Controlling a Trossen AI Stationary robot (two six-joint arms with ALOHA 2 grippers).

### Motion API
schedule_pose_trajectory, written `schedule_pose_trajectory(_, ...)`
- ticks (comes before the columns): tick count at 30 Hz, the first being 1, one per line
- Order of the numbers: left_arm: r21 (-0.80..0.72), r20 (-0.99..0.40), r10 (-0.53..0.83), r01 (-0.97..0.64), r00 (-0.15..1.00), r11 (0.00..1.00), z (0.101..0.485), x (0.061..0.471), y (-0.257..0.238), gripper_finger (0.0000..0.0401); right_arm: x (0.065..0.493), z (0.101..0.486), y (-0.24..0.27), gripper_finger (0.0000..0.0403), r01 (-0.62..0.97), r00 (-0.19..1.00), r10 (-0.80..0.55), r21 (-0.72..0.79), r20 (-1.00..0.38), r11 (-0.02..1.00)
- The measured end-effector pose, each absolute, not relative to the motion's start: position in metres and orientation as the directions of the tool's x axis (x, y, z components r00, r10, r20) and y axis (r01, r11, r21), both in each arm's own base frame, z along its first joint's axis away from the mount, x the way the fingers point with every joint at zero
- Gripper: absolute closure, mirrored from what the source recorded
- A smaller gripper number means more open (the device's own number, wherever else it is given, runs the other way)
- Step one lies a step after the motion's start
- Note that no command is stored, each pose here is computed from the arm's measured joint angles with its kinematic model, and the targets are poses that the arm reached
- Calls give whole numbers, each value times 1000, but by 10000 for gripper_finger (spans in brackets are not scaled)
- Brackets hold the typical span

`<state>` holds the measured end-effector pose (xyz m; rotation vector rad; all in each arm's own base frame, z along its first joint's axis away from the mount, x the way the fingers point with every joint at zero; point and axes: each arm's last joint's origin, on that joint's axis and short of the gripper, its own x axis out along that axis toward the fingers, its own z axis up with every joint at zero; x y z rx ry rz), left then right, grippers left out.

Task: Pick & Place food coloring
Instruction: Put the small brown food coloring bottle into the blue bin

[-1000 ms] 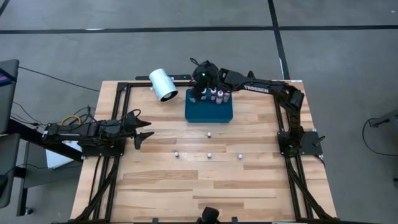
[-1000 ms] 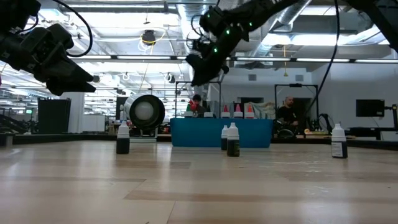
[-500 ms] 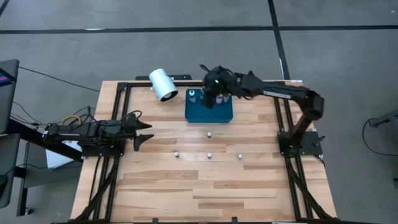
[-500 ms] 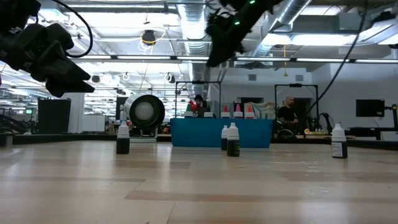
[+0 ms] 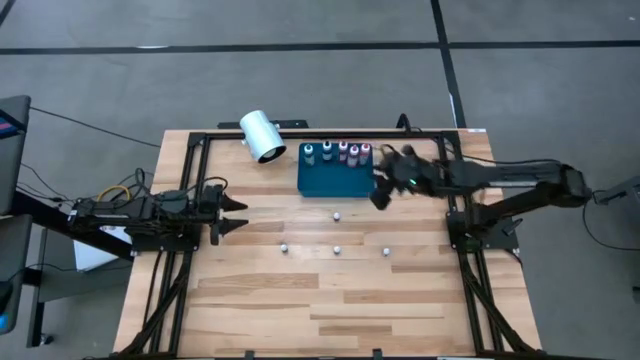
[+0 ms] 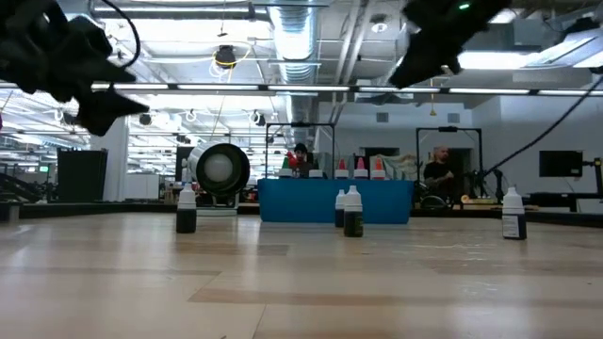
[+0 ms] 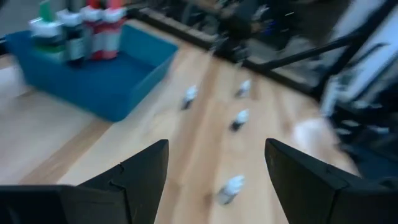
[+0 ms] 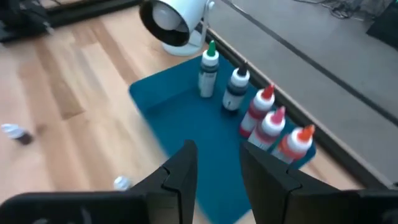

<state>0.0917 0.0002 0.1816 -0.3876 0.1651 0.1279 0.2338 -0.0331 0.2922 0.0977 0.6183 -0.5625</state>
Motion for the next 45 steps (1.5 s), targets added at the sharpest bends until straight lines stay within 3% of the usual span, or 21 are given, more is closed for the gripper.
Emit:
schedule_pose_trajectory(10,-400,-4,-74,66,997,914,199,93,-5,143,172,268,12,292,526,753,-417,86,-508,846)
schedule_pose_trajectory(15,-399,0,-88,80,996,914,212,95,-5,143,152,252,26,292,511,779,-405,110,-479,852)
schedule_pose_trajectory(28,-322,-212,-214,139,953,937,257,143,-11,143,129,188,35,292,594,747,-494,115,-444,796)
schedule_pose_trajectory(35,-342,-304,-290,180,907,922,261,172,-14,143,141,187,36,292,435,848,-368,105,-382,894)
schedule_pose_trajectory(45,-375,-361,-287,144,887,916,258,207,-15,143,154,192,-1,292,332,883,-269,107,-385,937)
